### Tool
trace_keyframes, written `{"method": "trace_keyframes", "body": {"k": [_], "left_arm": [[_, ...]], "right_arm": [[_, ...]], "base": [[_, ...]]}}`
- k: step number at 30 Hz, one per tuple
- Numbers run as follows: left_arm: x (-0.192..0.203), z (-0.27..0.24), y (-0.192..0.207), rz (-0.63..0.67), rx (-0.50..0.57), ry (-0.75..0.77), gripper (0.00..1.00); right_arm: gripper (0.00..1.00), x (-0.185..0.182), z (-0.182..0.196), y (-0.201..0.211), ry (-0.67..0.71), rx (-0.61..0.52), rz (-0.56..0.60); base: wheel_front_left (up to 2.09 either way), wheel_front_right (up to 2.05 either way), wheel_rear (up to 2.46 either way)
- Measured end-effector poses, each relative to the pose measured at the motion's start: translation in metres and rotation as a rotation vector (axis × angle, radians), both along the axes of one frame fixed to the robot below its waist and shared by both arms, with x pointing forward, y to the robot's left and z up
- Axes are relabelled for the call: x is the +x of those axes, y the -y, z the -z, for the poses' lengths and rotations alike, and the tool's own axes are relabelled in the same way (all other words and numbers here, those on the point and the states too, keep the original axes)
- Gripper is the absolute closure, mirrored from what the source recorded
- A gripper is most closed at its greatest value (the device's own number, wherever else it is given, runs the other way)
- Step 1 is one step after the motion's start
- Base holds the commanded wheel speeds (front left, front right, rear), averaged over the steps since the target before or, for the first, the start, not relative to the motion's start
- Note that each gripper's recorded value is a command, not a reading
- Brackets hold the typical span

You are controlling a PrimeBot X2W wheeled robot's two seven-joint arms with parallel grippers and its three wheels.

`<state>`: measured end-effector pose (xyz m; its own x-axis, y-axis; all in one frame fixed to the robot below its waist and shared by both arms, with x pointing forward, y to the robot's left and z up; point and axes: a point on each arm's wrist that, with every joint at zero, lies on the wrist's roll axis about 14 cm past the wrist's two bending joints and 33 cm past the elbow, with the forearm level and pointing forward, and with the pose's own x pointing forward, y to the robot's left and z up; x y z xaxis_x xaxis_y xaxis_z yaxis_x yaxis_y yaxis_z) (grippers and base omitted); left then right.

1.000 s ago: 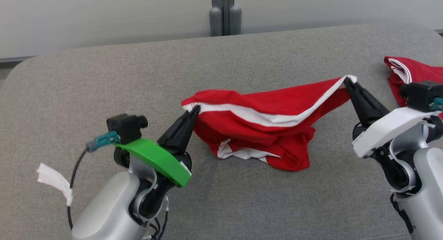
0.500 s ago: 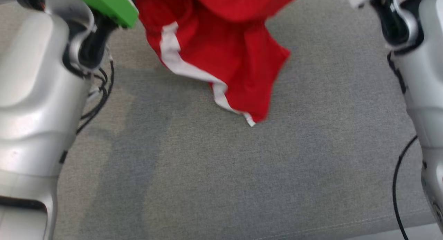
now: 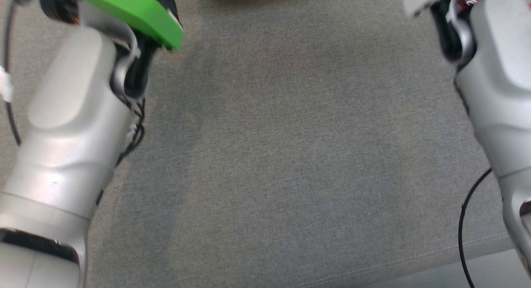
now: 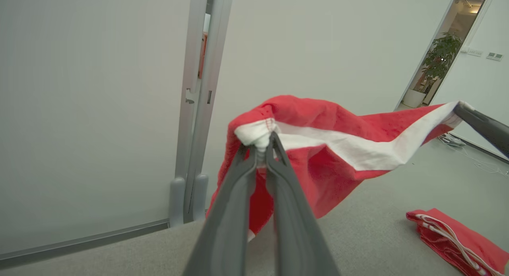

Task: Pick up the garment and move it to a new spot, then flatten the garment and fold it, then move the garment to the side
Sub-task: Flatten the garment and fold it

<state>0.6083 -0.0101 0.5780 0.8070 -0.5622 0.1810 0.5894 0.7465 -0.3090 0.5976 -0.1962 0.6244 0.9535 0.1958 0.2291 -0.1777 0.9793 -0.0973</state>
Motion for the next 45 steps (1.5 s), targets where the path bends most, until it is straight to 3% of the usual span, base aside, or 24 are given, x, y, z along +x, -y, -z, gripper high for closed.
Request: {"method": "trace_keyframes", "body": {"k": [6,11,15,19,24,32,34,38,45], "left_arm": [[-0.064,0.110,0.006,0.102,0.165,-0.260,1.00],[-0.117,0.158,-0.004,0.159,0.235,-0.402,1.00],[-0.154,0.173,-0.013,0.195,0.269,-0.449,1.00],[-0.192,0.180,-0.021,0.237,0.304,-0.466,1.00],[-0.233,0.181,-0.045,0.215,0.325,-0.482,1.00],[-0.292,0.186,-0.060,0.221,0.357,-0.603,1.00],[-0.304,0.186,-0.058,0.231,0.348,-0.629,1.00],[-0.300,0.168,-0.051,0.221,0.282,-0.590,1.00],[-0.243,0.134,-0.040,0.160,0.204,-0.462,1.00]], "right_arm": [[1.00,-0.053,0.132,0.005,-0.405,0.023,-0.013],[1.00,-0.108,0.184,0.016,-0.644,0.041,-0.022],[1.00,-0.152,0.201,0.020,-0.782,0.045,-0.056],[1.00,-0.209,0.209,-0.006,-0.924,0.150,-0.167],[1.00,-0.270,0.206,0.010,-1.027,0.192,-0.160],[1.00,-0.325,0.208,0.032,-1.136,0.210,-0.041],[1.00,-0.331,0.205,0.033,-1.144,0.202,-0.012],[1.00,-0.309,0.175,0.031,-1.030,0.147,0.018],[1.00,-0.234,0.127,0.028,-0.822,0.008,0.019]], "base": [[0.00,0.00,0.00],[0.00,0.00,0.00],[0.00,0.00,0.00],[0.00,0.00,0.00],[0.00,0.00,0.00],[0.00,0.00,0.00],[0.00,0.00,0.00],[0.00,0.00,0.00],[0.00,0.00,0.00]]}}
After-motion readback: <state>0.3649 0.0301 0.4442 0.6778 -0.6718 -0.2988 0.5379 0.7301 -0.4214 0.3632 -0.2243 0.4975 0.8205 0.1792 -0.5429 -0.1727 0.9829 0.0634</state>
